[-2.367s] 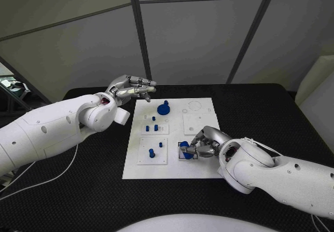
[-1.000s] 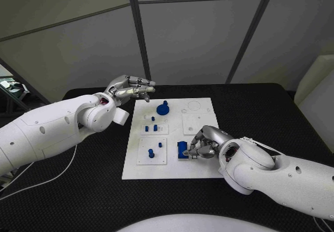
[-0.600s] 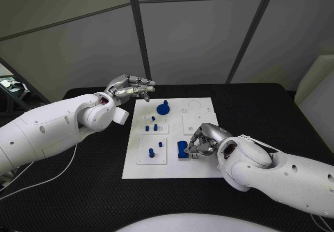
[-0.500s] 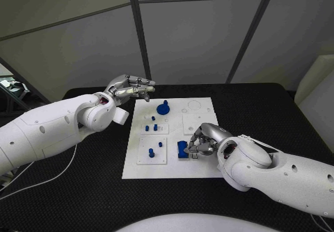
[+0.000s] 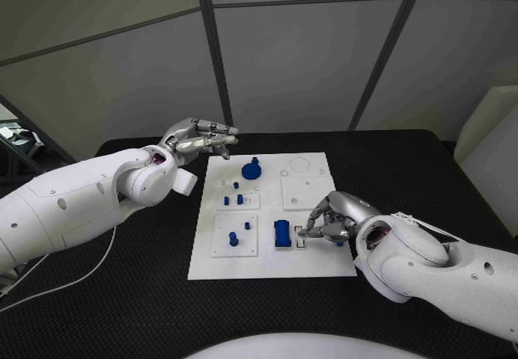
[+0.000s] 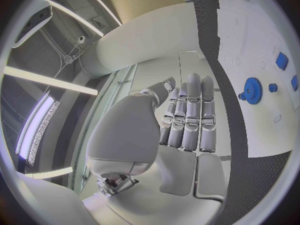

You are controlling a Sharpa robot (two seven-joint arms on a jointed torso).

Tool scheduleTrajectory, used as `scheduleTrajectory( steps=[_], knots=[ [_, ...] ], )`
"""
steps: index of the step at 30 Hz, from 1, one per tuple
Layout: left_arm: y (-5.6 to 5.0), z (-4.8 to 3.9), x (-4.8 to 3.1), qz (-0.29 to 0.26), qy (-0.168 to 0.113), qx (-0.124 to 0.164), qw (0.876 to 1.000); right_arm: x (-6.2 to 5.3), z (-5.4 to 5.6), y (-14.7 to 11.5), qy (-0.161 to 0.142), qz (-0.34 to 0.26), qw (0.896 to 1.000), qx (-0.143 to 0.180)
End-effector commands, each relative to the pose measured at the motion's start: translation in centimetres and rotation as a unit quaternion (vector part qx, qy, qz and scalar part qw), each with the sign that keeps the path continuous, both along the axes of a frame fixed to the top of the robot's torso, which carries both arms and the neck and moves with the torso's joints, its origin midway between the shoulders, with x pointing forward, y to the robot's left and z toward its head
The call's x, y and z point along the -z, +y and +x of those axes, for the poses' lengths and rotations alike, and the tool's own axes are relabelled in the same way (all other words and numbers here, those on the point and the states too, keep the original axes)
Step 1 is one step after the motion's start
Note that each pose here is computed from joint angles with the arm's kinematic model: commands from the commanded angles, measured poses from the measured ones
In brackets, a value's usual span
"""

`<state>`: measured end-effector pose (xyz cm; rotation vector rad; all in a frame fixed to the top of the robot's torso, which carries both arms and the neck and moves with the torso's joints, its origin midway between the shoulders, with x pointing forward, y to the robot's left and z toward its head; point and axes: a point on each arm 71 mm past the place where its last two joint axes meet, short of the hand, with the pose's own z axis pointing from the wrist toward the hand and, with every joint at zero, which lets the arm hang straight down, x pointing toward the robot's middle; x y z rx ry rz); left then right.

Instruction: Assemble the parts on the task board

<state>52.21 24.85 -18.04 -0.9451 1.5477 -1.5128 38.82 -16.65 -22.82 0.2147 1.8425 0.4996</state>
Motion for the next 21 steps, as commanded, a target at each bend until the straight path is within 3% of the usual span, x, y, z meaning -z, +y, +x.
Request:
scheduleTrajectory(
  steps=[1, 10, 21],
  knots=[
    [-0.1, -0.03, -0.12, -0.004, 0.000, 0.004, 1.000, -0.3, 0.2, -1.3, -0.002, 0.012, 1.000, 0.011],
    [-0.1, -0.17, -0.19, -0.005, -0.002, 0.005, 1.000, -0.5, 0.3, -6.1, -0.010, -0.044, 0.998, 0.038],
    [-0.3, -0.28, -0.14, -0.006, -0.001, 0.008, 1.000, -0.2, 0.6, -6.9, -0.011, -0.084, 0.996, 0.041]
  ],
)
